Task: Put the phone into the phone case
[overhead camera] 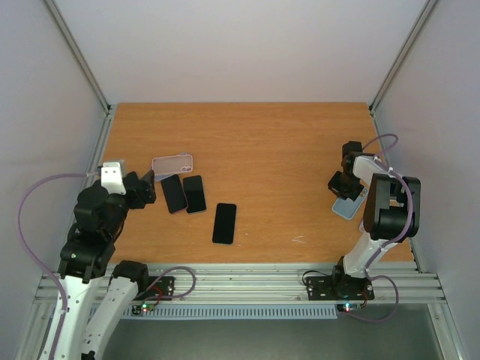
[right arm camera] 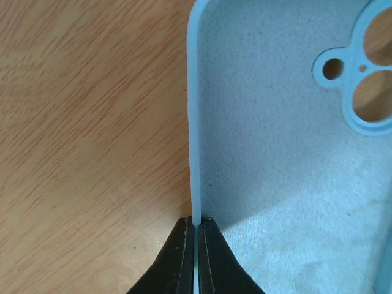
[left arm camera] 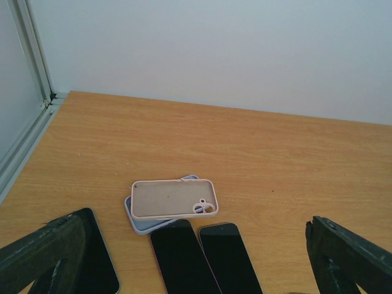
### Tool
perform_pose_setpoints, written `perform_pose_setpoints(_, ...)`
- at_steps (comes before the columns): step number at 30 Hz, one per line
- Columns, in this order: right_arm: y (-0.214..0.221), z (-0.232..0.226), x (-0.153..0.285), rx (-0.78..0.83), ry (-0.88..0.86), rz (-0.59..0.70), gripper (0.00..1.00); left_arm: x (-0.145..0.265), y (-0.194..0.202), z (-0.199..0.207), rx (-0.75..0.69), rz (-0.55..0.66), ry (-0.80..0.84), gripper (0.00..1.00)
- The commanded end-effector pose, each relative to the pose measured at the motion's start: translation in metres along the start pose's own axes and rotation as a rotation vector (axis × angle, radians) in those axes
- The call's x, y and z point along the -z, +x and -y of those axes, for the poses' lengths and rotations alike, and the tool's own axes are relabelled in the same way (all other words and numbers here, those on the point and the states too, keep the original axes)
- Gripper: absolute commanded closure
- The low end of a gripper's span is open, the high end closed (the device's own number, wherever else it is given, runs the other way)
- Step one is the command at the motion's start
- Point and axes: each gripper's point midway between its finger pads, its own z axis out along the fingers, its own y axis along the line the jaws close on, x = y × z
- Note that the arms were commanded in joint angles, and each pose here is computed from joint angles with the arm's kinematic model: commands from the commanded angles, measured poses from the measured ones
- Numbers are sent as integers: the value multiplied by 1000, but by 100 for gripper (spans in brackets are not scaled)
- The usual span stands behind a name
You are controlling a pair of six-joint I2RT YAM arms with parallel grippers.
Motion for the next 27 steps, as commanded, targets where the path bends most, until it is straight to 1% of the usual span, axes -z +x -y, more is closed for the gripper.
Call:
perform_pose_setpoints(1, 4, -4, 2, 55, 4, 0, 99, -1, -4, 4, -4, 22, 20, 1)
perform_pose_setpoints(8, 22, -33, 21, 178, -14, 25, 99, -3, -3, 6, 0, 13, 32, 0)
perform_pose_setpoints(13, 49, -69, 39, 311, -47, 34, 99, -4, -2, 8, 2, 6, 44, 1)
perform_pose_setpoints(20, 98, -131, 60, 497, -119, 39, 99, -5, -2, 9, 6, 2, 51, 0)
perform_pose_setpoints(27, 151, -187, 64, 665, -179, 34, 99, -5, -1, 9, 13, -2, 52, 1)
